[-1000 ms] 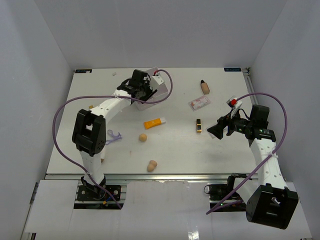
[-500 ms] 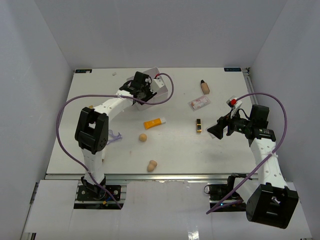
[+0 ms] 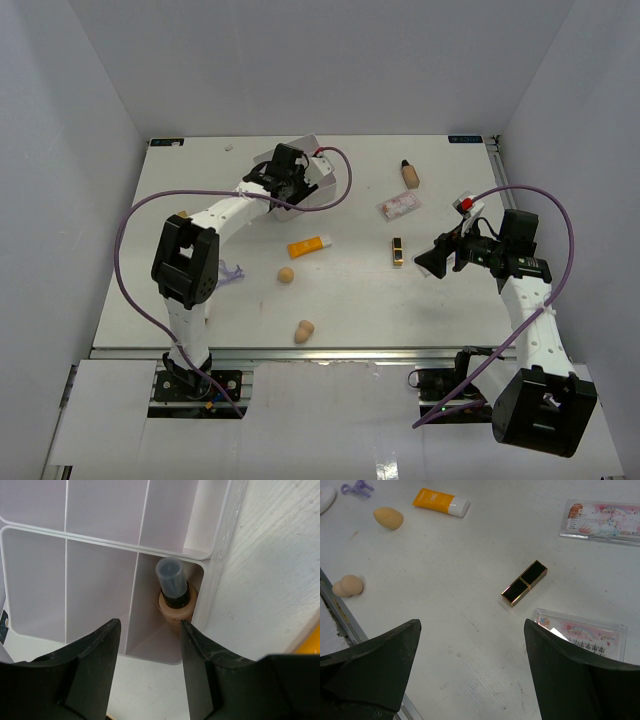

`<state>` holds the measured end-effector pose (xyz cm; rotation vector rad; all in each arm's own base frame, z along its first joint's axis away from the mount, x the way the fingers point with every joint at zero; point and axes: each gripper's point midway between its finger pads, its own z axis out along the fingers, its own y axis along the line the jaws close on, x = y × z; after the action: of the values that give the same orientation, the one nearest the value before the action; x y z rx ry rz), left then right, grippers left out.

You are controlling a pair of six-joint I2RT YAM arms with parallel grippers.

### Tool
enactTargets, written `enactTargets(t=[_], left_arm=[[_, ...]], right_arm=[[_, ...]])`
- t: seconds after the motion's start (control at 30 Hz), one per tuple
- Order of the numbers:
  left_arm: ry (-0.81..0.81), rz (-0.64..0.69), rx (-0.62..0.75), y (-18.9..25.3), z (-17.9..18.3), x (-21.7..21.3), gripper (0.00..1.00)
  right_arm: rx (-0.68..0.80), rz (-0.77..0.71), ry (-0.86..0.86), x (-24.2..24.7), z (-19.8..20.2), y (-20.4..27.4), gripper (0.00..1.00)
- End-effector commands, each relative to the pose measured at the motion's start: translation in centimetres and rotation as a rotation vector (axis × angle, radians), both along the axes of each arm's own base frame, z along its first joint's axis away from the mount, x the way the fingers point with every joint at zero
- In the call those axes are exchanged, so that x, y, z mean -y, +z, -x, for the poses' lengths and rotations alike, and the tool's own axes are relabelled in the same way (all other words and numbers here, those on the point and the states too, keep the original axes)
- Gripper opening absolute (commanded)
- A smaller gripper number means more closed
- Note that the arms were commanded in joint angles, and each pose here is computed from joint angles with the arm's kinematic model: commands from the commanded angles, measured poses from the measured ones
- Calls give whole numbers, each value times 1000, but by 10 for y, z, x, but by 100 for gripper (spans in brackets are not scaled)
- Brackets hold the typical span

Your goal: Organize the makeup

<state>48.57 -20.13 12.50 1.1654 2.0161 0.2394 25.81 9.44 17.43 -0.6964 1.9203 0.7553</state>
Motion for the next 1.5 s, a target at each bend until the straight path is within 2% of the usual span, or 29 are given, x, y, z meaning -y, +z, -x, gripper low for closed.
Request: enactTargets(t=[0.0, 0.1, 0.2, 0.4, 0.6, 0.67, 0.8, 0.9, 1.0, 1.1, 1.13, 1.27, 1.4, 1.47], left_arm=[[11, 33, 89, 36, -6, 3, 62], [17, 51, 97, 42, -6, 5, 62], [26, 123, 110, 59, -3, 12, 63], [49, 393, 110, 112, 37, 22, 70], [33, 685, 51, 123, 120, 18, 95], [30, 772, 34, 123, 142, 14, 98], [24, 902, -18, 121, 180, 12, 98], [25, 939, -43, 124, 192, 11, 98], [8, 965, -45, 131, 199, 12, 98], [-8, 977, -44, 136, 203, 13, 98], [-7, 980, -39, 139, 203, 12, 98], [-2, 980, -21, 143, 206, 8, 98], [7, 978, 5, 147, 206, 3, 98], [11, 980, 11, 148, 206, 2, 98]], right_arm=[[38, -3, 25, -2, -3, 12, 90], [35, -2, 22, -2, -3, 11, 90], [38, -1, 29, -2, -3, 10, 90], [39, 2, 42, -2, -2, 5, 90], [27, 3, 31, -1, -9, 2, 90], [17, 21, -12, 2, -21, 4, 90], [19, 94, -80, 5, -55, 18, 91], [-7, 156, -186, 12, -91, 23, 91], [-34, 187, -256, 11, -125, 25, 90], [-100, 240, -344, 11, -163, 7, 90], [-77, 244, -369, 12, -179, 18, 90], [-162, 314, -416, 14, -230, -12, 90], [-214, 345, -434, 15, -263, -39, 90], [-193, 345, -438, 13, -282, -37, 90]])
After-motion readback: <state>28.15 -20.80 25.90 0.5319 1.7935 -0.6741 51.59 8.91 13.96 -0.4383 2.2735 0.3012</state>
